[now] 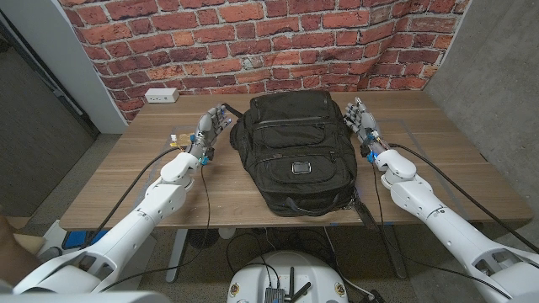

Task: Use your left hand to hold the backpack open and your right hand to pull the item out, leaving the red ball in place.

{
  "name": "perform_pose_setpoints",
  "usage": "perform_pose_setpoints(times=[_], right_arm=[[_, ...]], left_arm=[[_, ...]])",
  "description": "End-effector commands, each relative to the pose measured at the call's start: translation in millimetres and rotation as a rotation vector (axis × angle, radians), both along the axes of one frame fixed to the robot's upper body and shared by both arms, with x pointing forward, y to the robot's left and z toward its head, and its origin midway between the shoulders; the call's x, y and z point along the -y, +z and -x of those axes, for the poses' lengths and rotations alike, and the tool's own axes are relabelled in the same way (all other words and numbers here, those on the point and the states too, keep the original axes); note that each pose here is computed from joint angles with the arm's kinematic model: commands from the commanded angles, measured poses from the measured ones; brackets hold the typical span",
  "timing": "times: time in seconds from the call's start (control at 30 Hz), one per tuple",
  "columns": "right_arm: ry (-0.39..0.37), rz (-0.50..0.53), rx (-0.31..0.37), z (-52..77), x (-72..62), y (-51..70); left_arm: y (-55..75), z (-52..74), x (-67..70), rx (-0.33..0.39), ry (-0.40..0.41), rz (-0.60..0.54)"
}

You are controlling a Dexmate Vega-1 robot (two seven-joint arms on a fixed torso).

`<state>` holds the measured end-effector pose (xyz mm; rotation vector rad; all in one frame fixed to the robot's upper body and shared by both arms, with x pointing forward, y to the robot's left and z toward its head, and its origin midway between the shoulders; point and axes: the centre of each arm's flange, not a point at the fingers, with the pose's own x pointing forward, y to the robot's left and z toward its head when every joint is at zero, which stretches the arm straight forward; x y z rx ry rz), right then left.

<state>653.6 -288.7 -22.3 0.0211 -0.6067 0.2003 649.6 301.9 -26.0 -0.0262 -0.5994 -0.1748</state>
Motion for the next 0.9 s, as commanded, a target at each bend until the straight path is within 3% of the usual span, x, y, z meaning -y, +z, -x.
perform_pose_setpoints(times=[0.03, 0.6, 0.9], right_arm=[[-0.027, 0.017, 0.016, 0.0, -2.1, 4.7], [-0.058, 0.002, 0.014, 1.0, 5.1, 1.3], [-0.075, -0.003, 0.011, 3.6, 10.6, -0.6]], left_arm=[[2.9, 16.5, -14.0, 0.018, 0.066, -0.005], [8.0, 31.1, -13.6, 0.015, 0.094, -0.069], [10.1, 47.9, -18.0, 0.028, 0.116, -0.116]])
